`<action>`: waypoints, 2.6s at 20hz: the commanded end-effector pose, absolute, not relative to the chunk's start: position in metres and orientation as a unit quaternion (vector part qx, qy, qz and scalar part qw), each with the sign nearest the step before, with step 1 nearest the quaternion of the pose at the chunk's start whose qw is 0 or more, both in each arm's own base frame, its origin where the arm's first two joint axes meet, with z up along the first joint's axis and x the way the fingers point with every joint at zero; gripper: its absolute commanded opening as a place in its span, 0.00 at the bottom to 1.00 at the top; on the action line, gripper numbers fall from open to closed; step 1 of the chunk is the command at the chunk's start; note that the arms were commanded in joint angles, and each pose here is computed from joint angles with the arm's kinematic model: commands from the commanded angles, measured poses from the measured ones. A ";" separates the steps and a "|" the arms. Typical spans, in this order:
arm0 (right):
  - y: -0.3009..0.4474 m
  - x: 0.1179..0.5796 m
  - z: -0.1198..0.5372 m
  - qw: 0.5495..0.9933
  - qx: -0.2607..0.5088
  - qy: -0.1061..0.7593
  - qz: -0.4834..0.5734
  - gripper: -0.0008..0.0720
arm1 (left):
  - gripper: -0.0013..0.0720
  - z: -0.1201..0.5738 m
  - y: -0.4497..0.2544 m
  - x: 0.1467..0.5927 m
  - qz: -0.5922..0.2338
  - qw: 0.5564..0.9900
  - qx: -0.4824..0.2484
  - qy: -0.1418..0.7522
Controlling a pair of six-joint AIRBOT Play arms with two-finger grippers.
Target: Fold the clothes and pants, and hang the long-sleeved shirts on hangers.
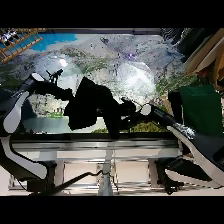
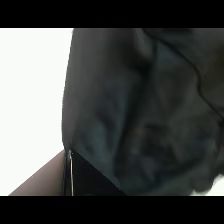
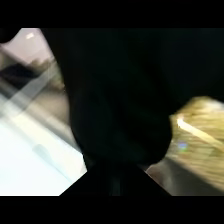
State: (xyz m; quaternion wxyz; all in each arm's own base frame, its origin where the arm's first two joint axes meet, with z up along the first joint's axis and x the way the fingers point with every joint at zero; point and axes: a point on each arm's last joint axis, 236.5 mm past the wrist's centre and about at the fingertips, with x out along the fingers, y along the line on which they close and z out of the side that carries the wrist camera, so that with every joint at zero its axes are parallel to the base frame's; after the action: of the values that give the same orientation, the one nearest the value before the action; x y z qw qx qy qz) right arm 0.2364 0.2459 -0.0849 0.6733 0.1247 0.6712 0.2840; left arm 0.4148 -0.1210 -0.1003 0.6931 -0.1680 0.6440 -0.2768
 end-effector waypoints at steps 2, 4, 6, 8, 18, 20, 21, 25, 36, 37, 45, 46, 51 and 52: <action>0.161 0.305 -0.011 0.783 0.043 0.594 0.179 0.05 | 0.02 -0.041 -0.106 0.394 -0.317 0.685 -0.171 0.633; 0.137 0.328 0.054 0.831 0.025 0.531 0.165 0.05 | 0.02 0.018 -0.103 0.399 -0.345 0.712 -0.206 0.575; 0.128 0.335 0.124 0.869 0.008 0.464 0.171 0.05 | 0.02 0.117 -0.110 0.407 -0.410 0.739 -0.286 0.452; 0.129 0.327 0.197 0.898 -0.008 0.395 0.193 0.05 | 0.02 0.248 -0.103 0.397 -0.480 0.750 -0.360 0.280; 0.124 0.161 0.522 0.955 -0.028 -0.021 0.295 0.05 | 0.02 0.621 -0.036 0.103 -0.564 0.655 -0.321 -0.387; 0.130 0.140 0.554 0.944 -0.036 -0.088 0.316 0.05 | 0.02 0.634 -0.054 0.100 -0.506 0.709 -0.275 -0.407; 0.125 0.146 0.562 0.947 -0.036 -0.105 0.301 0.05 | 0.02 0.633 -0.058 0.116 -0.470 0.747 -0.253 -0.397; 0.118 0.265 0.502 0.972 -0.070 0.010 0.225 0.05 | 0.02 0.557 -0.016 0.268 -0.283 0.909 -0.198 -0.231; 0.173 0.642 0.157 0.970 -0.064 0.176 0.156 0.08 | 0.02 0.211 0.060 0.651 -0.175 0.917 -0.356 0.045; 0.170 0.657 0.142 0.975 -0.038 0.165 0.145 0.36 | 0.05 0.194 0.074 0.668 -0.155 0.922 -0.352 0.042; 0.055 0.573 0.078 0.879 0.106 0.452 0.111 0.71 | 0.83 0.092 0.169 0.536 -0.032 0.864 -0.263 0.429; 0.056 0.543 0.068 0.845 0.118 0.502 0.141 0.71 | 0.72 0.068 0.177 0.484 -0.001 0.814 -0.252 0.523; 0.097 0.405 0.007 0.684 0.195 0.650 0.267 0.72 | 0.70 0.032 0.107 0.338 -0.012 0.730 -0.293 0.617; 0.107 0.383 -0.004 0.662 0.214 0.658 0.288 0.72 | 0.94 0.013 0.088 0.307 -0.002 0.720 -0.299 0.626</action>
State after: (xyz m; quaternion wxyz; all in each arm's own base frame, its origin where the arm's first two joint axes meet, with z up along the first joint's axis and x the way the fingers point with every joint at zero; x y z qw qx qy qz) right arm 0.4611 0.0760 0.0092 0.7560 0.1577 0.6032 0.1991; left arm 0.4062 0.1230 0.0555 0.7805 -0.2881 0.5535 -0.0382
